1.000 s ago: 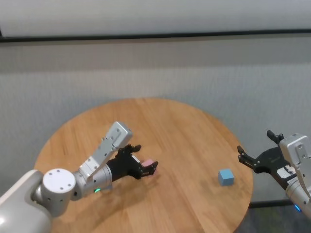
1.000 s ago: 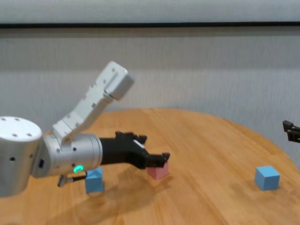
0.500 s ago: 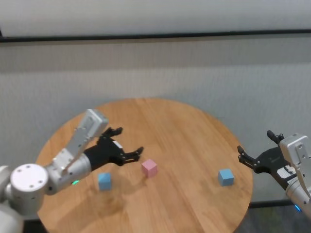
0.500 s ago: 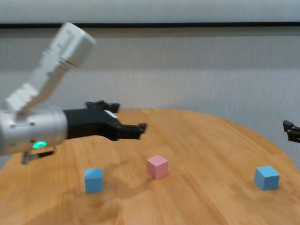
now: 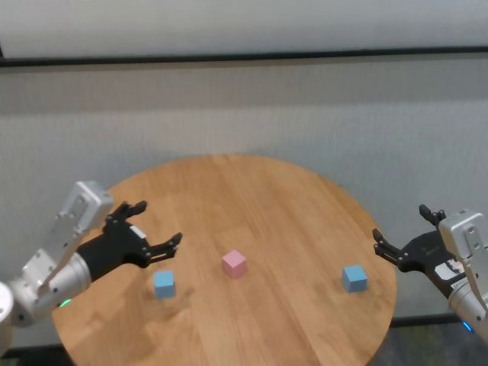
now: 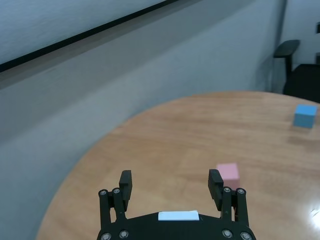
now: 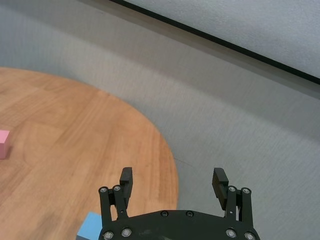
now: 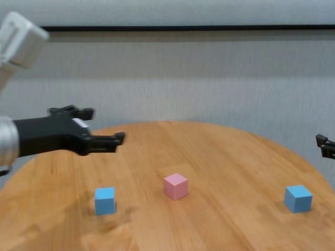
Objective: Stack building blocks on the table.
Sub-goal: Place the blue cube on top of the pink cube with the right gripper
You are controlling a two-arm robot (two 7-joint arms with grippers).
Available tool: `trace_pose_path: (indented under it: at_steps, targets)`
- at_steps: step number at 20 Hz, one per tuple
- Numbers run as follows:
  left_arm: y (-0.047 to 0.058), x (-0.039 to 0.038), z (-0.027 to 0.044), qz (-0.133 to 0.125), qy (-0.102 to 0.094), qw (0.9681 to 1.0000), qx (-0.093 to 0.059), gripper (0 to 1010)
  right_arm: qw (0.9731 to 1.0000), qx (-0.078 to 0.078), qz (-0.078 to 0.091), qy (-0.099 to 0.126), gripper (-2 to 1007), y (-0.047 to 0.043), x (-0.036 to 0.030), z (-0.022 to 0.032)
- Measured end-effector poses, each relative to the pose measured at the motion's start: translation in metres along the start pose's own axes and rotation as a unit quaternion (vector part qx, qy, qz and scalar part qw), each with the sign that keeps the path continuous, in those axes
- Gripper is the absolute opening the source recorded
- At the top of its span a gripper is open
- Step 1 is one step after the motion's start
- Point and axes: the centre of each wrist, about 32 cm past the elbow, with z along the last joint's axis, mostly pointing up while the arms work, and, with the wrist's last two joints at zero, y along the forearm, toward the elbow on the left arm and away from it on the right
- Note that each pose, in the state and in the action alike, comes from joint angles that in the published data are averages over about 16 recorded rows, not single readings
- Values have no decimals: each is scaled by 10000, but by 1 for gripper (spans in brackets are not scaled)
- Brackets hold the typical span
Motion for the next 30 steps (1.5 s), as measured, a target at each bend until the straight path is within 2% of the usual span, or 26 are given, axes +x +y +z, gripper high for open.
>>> trace_pose_path:
  at_steps: [6, 9, 12, 16, 20, 26, 30]
  targets:
    - [189, 25, -56, 156, -131, 9998, -41, 999, 10000, 0, 0, 0, 1005, 0, 0, 0]
    - [230, 28, -82, 199, -182, 9996, -54, 999, 10000, -4, 23, -3, 1005, 1, -1, 6]
    - [247, 28, -98, 220, -230, 9995, -70, 999, 10000, 0, 94, 14, 1005, 6, -8, 36]
    - [246, 28, -104, 214, -247, 9994, -73, 999, 9997, 1, 225, 136, 1005, 12, -41, 116]
    - [240, 28, -101, 200, -223, 9995, -70, 999, 9988, -62, 355, 337, 1005, 6, -103, 218]
    - [232, 29, -96, 186, -194, 9996, -67, 999, 9957, -341, 436, 738, 1005, -30, -239, 376]
    - [229, 30, -95, 180, -182, 9996, -65, 999, 9928, -596, 397, 957, 1005, -56, -334, 436]
